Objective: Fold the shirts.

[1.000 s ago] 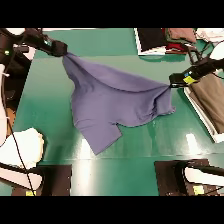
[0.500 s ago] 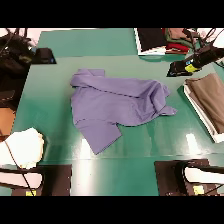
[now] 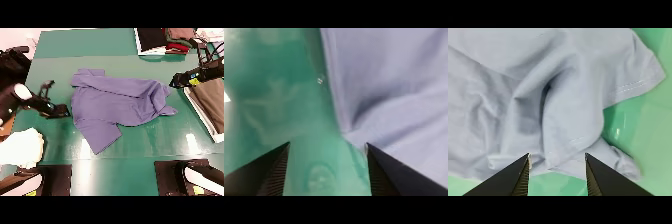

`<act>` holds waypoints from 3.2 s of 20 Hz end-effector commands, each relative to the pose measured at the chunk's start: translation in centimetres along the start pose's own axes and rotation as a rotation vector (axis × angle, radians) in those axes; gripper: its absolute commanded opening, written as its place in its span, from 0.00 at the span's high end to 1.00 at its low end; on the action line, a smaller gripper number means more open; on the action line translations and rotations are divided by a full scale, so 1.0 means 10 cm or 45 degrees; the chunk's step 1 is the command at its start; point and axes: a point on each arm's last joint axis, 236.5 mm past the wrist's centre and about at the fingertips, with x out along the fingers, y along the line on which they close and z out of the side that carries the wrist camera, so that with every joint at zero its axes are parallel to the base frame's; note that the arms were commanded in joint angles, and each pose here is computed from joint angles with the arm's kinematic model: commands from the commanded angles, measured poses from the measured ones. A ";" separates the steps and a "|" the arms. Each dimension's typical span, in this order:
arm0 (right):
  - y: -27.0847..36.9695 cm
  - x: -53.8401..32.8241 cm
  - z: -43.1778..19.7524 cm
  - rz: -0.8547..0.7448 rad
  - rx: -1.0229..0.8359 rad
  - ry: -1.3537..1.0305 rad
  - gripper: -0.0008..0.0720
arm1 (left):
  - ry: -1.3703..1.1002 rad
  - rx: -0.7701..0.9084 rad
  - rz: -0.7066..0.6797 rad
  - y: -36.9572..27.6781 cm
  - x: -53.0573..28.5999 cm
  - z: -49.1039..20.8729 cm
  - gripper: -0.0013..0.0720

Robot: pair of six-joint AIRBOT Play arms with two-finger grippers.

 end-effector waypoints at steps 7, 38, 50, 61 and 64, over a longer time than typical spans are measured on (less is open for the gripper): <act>0.13 0.00 0.00 0.067 0.023 -0.032 0.46 | -0.067 -0.052 -0.121 -0.42 0.53 -0.27 0.24; -0.40 0.53 -0.88 0.241 0.379 0.171 0.97 | -0.656 0.230 -0.124 -0.94 -1.41 0.91 0.95; 0.67 -3.84 0.42 -0.195 -0.223 -1.309 0.97 | -2.063 0.691 -0.331 -2.16 -6.15 -0.55 0.95; 0.16 -3.06 0.69 -0.153 -0.013 -0.873 0.97 | -1.358 0.491 0.036 -1.44 -4.13 0.86 0.95; -0.20 -1.84 0.71 -0.051 0.103 -0.472 0.97 | -0.957 0.376 0.082 -1.07 -2.73 1.35 0.95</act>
